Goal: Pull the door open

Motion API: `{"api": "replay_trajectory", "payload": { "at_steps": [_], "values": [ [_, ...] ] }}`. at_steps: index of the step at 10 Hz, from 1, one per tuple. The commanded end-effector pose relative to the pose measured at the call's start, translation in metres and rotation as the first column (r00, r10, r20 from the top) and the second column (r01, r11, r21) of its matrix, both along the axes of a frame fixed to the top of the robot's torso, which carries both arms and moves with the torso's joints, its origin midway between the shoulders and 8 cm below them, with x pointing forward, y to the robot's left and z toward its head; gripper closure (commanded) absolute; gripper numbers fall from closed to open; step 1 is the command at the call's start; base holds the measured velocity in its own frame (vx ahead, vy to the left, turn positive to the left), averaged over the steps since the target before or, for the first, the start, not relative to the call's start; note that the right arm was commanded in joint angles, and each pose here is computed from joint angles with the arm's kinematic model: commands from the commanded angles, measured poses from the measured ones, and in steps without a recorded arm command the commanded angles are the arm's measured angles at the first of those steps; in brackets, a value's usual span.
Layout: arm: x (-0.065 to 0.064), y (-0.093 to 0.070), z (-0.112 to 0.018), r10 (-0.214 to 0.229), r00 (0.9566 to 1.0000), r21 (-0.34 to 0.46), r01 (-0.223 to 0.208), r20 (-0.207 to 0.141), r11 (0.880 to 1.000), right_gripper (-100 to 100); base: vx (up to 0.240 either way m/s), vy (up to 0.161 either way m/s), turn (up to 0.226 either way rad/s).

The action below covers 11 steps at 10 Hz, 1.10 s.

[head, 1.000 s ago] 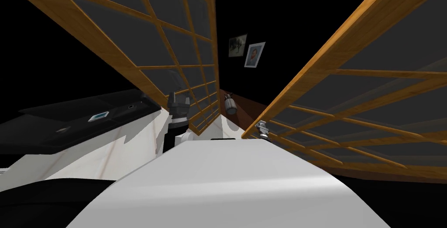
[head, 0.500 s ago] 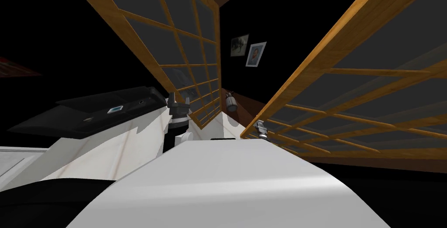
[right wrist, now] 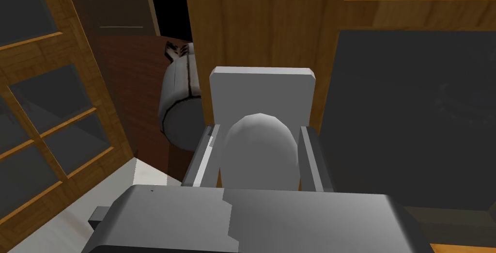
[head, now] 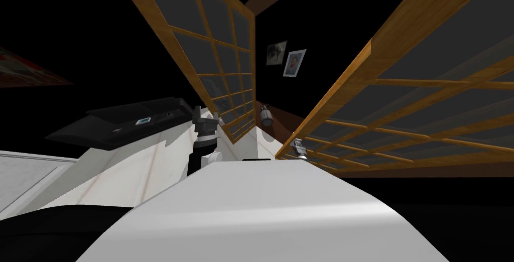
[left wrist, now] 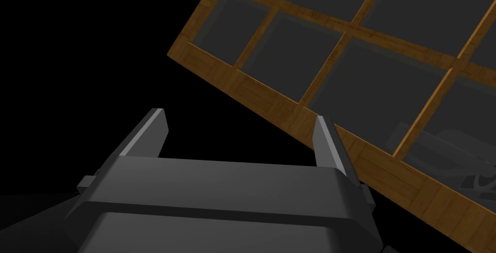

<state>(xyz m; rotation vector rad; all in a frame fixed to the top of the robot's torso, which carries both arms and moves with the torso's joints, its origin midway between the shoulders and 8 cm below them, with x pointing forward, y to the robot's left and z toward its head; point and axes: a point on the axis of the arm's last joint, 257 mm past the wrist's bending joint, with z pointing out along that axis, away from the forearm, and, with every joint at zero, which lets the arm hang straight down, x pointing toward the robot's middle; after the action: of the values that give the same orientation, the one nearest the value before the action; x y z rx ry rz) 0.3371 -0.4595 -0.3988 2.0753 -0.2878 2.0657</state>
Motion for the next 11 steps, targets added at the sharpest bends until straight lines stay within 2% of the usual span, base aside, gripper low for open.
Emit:
{"api": "replay_trajectory", "payload": {
  "at_steps": [1,4,5,6,7,8,9,11],
  "values": [
    [-0.003,0.007,0.0,0.033,0.9995,-0.001,-0.033,0.002,0.999,100,-0.201,-0.048,0.069],
    [-0.008,0.024,0.001,0.103,0.9947,0.0,-0.103,0.005,0.995,100,-0.232,-0.036,0.06],
    [-0.01,0.03,0.001,0.127,0.9919,0.001,-0.127,0.005,0.992,100,-0.225,-0.045,0.048],
    [-0.012,0.034,0.001,0.143,0.9898,0.002,-0.143,0.005,0.99,100,-0.267,-0.045,0.055],
    [-0.009,0.033,0.001,0.134,0.9909,0.002,-0.134,0.006,0.991,100,-0.123,-0.01,0.016],
    [-0.017,0.039,-0.001,0.164,0.9864,0.003,-0.164,0.002,0.986,100,-0.179,-0.024,0.109],
    [-0.019,0.04,0.0,0.171,0.9853,0.002,-0.171,0.003,0.985,100,-0.206,-0.052,0.094],
    [-0.026,0.045,0.0,0.201,0.9796,0.001,-0.201,0.004,0.98,100,-0.188,-0.054,0.096]
  ]
}}
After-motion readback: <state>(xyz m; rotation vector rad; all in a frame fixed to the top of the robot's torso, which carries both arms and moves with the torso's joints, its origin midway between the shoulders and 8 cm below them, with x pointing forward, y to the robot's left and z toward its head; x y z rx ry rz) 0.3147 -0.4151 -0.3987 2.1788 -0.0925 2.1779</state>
